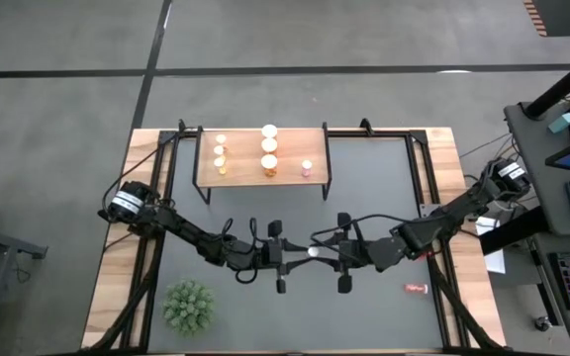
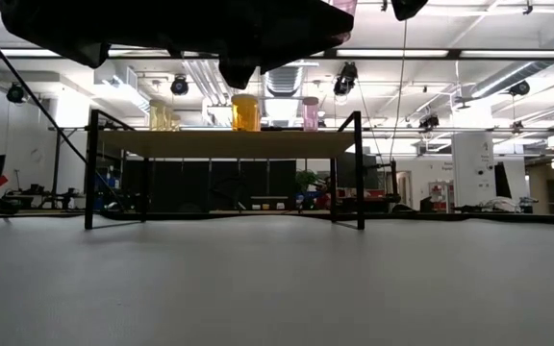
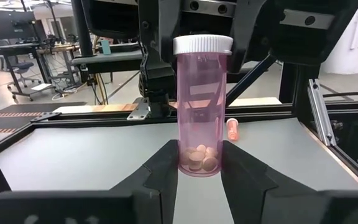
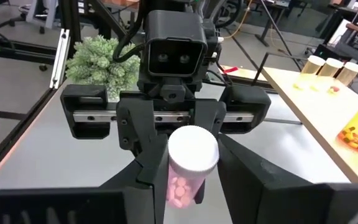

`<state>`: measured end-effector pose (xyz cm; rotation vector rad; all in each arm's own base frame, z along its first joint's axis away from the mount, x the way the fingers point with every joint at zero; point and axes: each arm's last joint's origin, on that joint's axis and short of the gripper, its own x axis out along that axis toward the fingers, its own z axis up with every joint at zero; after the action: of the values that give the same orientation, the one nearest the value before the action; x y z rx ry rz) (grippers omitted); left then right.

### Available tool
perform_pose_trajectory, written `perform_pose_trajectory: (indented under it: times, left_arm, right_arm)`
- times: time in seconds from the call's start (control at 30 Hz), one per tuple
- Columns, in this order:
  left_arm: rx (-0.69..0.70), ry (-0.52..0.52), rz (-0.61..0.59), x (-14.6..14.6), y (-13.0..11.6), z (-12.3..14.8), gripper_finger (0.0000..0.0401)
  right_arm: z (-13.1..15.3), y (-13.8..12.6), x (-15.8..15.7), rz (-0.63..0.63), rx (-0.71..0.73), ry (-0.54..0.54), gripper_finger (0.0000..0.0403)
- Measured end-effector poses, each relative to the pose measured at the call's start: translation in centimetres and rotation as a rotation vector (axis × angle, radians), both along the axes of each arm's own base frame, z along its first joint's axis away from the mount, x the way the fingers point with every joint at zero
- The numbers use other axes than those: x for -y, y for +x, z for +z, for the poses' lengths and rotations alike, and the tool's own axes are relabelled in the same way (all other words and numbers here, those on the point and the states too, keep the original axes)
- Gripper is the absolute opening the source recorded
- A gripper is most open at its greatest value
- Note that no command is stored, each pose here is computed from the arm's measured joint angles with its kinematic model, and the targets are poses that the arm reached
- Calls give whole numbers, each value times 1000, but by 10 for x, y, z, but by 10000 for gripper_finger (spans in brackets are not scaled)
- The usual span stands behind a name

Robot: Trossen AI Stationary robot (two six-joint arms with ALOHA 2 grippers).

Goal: Pick and place medicine bottles onto shelf by color
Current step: Put the pink pill bottle on the shelf aligned with the pink pill bottle

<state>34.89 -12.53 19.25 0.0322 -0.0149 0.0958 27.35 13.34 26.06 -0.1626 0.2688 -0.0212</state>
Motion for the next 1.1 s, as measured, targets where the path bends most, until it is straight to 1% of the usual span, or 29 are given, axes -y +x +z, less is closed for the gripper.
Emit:
perform_pose_trajectory:
  times: [0.07,0.17,0.3,0.43,0.57,0.67,0.77,0.83,0.97,1.1]
  left_arm:
    - [1,-6,-3,0,0,1,96]
    - [3,-2,-2,-1,-2,2,118]
    - [-40,64,-2,-3,-8,12,149]
    - [-103,113,-1,-8,-21,35,171]
    - [-146,149,-4,-15,-38,58,178]
    - [-138,158,-4,-20,-51,77,178]
    - [-128,179,-4,-25,-63,92,179]
    - [-111,205,-4,-28,-71,99,179]
    - [-61,260,1,-34,-84,114,179]
    - [-26,291,7,-40,-100,122,179]
  right_arm:
    - [0,0,0,-2,1,11,111]
    - [1,0,0,-3,4,18,114]
    - [11,-4,5,-10,21,33,111]
    - [43,-5,17,-44,24,23,109]
    - [80,-2,36,-91,-29,-35,109]
    - [108,1,56,-142,-57,-84,108]
    - [128,6,82,-132,-72,-120,108]
    - [139,8,101,-100,-70,-128,108]
    - [149,9,149,-87,-51,-116,108]
    - [144,7,201,-111,-54,-56,108]
